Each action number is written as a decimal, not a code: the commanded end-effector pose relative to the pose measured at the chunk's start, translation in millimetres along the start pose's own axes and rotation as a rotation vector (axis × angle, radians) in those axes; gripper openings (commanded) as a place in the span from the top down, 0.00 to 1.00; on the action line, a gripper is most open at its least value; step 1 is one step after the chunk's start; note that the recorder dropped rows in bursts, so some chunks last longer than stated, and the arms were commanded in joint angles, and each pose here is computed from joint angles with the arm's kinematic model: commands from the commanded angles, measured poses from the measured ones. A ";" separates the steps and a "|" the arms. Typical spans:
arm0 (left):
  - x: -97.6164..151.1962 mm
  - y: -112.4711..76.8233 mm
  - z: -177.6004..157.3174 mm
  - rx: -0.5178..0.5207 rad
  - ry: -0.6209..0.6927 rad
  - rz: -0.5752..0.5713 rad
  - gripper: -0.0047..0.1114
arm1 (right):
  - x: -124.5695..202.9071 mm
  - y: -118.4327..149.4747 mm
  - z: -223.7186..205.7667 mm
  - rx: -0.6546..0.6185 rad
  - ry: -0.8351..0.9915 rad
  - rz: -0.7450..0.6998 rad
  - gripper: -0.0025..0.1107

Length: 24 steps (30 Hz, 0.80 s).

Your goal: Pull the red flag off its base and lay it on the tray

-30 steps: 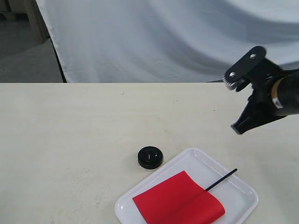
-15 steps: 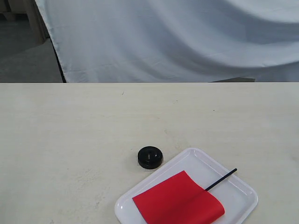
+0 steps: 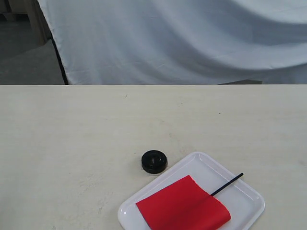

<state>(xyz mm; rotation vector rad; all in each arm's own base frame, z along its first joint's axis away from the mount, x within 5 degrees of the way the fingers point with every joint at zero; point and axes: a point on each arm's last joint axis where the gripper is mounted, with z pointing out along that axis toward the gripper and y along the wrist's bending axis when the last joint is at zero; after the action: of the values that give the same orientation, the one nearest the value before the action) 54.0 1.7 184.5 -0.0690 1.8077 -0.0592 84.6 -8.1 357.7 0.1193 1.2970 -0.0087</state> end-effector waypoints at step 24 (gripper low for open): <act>-0.2 -0.2 0.1 0.003 -0.009 0.002 0.96 | 72.5 -6.0 -65.6 -0.044 0.116 0.204 0.98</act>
<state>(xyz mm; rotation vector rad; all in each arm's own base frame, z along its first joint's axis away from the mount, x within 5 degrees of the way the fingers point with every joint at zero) 54.0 1.7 184.5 -0.0690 1.8077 -0.0592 34.1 -4.2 290.1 0.2006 1.3380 0.1843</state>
